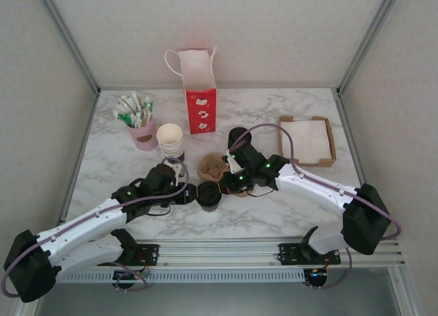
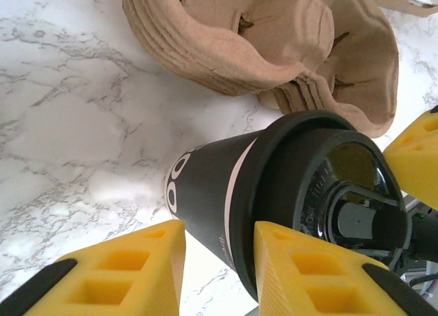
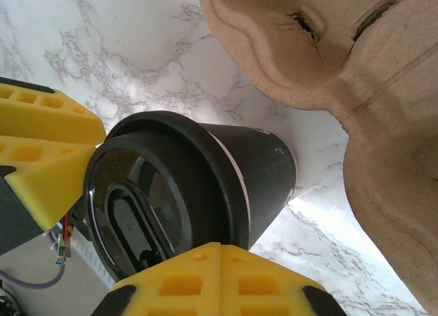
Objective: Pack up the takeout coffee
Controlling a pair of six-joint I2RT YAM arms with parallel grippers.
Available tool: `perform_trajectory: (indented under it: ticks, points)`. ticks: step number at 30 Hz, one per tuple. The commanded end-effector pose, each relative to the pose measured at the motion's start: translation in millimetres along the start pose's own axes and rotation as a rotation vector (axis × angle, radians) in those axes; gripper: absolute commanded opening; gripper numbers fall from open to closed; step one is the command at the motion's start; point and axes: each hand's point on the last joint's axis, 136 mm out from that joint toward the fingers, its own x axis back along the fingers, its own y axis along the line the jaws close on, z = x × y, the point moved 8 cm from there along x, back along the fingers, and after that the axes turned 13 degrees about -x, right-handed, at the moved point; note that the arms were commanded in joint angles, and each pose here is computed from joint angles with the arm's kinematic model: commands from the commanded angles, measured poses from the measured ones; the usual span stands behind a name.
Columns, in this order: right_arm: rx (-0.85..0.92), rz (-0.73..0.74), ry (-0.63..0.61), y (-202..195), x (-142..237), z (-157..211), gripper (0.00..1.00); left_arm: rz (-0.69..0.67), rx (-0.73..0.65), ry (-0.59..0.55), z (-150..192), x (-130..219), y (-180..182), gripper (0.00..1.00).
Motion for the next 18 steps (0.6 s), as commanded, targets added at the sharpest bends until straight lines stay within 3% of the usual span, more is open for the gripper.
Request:
perform_trajectory:
  ticks: [1, 18]
  points:
    - [-0.018, -0.004, 0.026, -5.2, -7.5, 0.3, 0.00, 0.008, 0.020, 0.011, 2.1, -3.8, 2.9, 0.32]
    - [-0.035, 0.020, 0.061, -12.9, -18.4, 3.2, 0.00, -0.016, 0.027, 0.026, 8.6, -7.7, 10.4, 0.30]
